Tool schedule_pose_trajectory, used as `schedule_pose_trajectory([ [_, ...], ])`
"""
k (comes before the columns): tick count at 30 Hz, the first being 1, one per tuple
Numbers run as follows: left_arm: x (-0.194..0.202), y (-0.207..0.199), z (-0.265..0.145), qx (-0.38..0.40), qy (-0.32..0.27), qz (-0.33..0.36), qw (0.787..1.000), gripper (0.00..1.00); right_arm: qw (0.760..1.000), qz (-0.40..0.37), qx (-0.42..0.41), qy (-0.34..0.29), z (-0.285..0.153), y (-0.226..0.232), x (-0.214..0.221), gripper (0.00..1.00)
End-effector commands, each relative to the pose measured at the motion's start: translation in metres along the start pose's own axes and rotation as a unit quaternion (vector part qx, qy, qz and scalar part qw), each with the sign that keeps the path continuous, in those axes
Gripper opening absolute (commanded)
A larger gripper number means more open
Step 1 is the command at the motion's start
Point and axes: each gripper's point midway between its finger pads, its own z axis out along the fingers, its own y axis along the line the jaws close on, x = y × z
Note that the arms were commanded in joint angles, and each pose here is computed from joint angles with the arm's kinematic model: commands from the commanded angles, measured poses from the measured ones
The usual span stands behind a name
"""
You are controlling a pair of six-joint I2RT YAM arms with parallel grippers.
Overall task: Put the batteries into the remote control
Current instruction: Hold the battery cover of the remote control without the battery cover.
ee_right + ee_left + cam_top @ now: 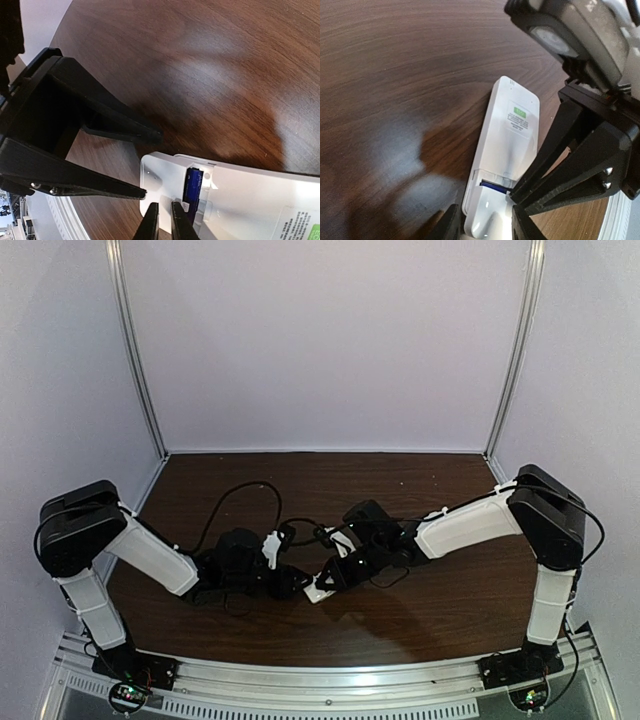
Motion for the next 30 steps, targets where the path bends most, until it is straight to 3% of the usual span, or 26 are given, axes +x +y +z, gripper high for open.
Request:
schedule_pose_trajectory([
  [1,0.008,0.006,0.009,-0.009,0.017,-0.011,1.0,0.36,0.999,0.015,0.027,0.013,0.007,-0.022,0.008,0.1],
  [9,0.024,0.019,0.021,-0.035,0.055,-0.016,0.998,0.27,0.999,0.018,0.028,0.023,0.01,-0.026,0.016,0.1],
  [21,0.031,0.025,0.022,-0.05,0.069,-0.031,0.996,0.24,0.999,0.015,0.024,0.026,0.011,-0.025,0.016,0.1],
  [30,0.033,0.025,0.025,-0.052,0.077,-0.032,0.995,0.23,1.0,-0.004,-0.004,-0.008,-0.015,0.004,-0.005,0.12],
])
